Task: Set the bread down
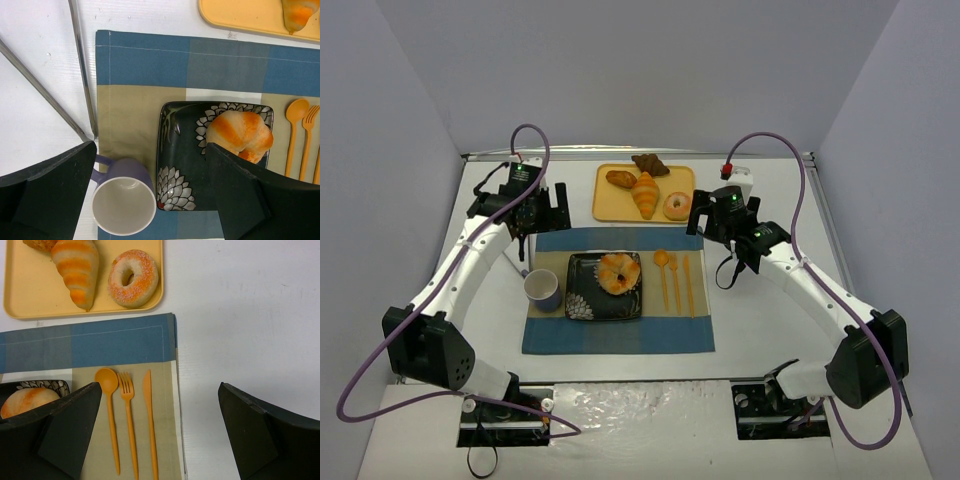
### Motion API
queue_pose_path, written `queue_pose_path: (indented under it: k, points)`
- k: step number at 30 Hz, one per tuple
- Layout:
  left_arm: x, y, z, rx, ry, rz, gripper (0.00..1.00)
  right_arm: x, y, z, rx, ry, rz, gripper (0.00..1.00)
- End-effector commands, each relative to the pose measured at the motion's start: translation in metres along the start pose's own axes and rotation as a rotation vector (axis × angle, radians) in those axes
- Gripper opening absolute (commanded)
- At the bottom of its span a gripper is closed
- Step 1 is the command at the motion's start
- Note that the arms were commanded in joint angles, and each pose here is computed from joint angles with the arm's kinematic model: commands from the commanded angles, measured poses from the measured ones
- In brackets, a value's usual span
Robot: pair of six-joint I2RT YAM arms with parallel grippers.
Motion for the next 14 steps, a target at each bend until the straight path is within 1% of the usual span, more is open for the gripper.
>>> queue_pose_path:
  k: [1, 14]
  points:
    - [-0.0103, 0.0209, 0.0124, -0.079, 0.008, -0.038, 0.89, -0.0026, 0.0117, 0.0233, -0.081, -0.034, 0.003, 1.0]
    - [-0.0139, 0.0143, 0.0057, -0.062, -0.008, -0.032, 0.89, -0.0015, 0.0082, 0.021, -0.071, -0.029, 0.003, 1.0]
Point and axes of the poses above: each gripper's point midway between its finger pads, its own y axis back along the fingers, its own x axis along the line the jaws close on, z = x × y, the point moved 5 cm from there along y, back along the fingers, and after that the axes turned 12 degrees about y, right-handed, at the moved point
